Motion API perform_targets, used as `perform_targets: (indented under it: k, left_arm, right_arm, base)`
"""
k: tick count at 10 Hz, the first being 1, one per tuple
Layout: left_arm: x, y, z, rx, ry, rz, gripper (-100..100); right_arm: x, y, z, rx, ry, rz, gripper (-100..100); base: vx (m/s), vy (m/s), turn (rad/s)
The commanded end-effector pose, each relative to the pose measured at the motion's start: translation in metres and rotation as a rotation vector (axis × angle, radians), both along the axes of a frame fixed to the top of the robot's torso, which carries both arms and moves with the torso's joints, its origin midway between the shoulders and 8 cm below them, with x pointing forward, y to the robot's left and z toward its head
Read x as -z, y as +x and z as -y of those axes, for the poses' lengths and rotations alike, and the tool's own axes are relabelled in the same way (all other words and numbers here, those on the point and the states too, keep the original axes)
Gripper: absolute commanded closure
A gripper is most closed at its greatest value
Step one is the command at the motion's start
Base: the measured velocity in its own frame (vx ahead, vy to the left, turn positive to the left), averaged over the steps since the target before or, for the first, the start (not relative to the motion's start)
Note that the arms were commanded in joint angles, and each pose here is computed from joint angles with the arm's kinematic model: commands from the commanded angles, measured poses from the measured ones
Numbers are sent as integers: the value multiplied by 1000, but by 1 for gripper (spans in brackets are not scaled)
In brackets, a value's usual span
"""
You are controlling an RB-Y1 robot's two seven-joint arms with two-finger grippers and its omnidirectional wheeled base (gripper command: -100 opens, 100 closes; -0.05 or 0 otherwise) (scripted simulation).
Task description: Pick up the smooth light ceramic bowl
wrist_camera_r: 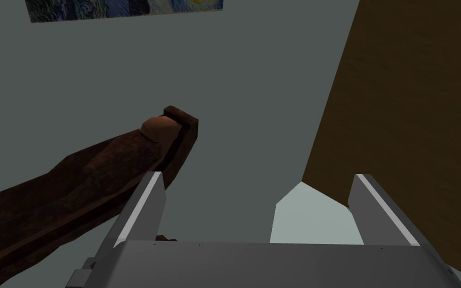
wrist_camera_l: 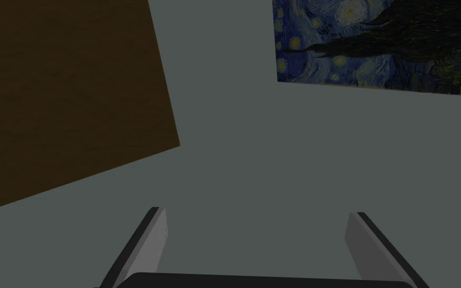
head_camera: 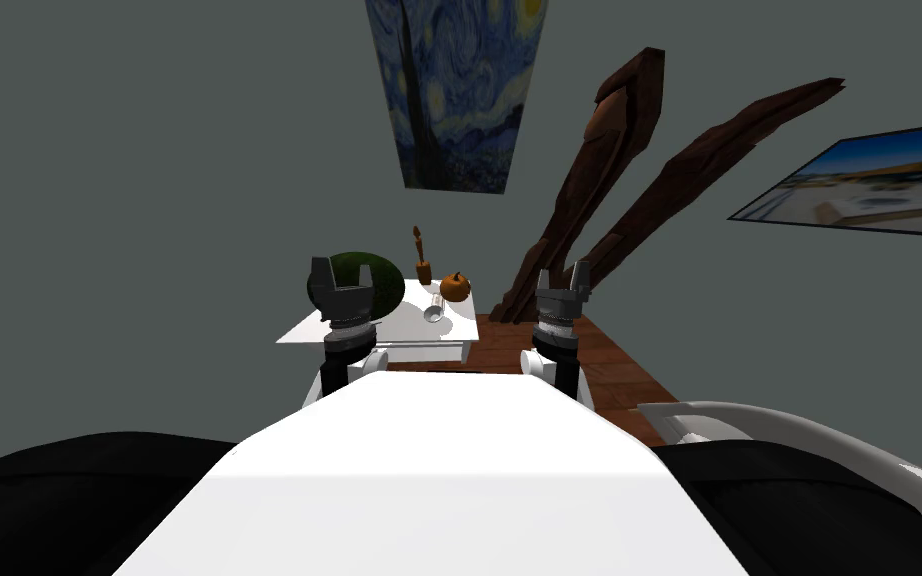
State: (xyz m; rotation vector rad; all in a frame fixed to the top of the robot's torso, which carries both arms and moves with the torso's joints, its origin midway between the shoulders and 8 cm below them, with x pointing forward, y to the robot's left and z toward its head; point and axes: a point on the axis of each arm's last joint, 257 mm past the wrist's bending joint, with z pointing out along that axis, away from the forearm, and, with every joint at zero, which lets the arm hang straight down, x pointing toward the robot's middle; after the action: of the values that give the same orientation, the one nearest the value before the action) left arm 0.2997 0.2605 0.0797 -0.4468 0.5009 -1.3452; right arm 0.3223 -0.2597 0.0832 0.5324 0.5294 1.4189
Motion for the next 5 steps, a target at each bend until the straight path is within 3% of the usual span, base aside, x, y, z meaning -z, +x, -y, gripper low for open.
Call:
perform_targets:
  k: [1,5]
  left_arm:
    - [9,11,-2,10,-1,-38,-100]
    - [42,48,-13,28,-25,-170,-100]
  right_arm:
    - [0,0,0,0,0,0,0]
    - [0,0,0,0,0,0,0]
  base:
    - [-2,-6,-1]
    - [-4,-19,-2]
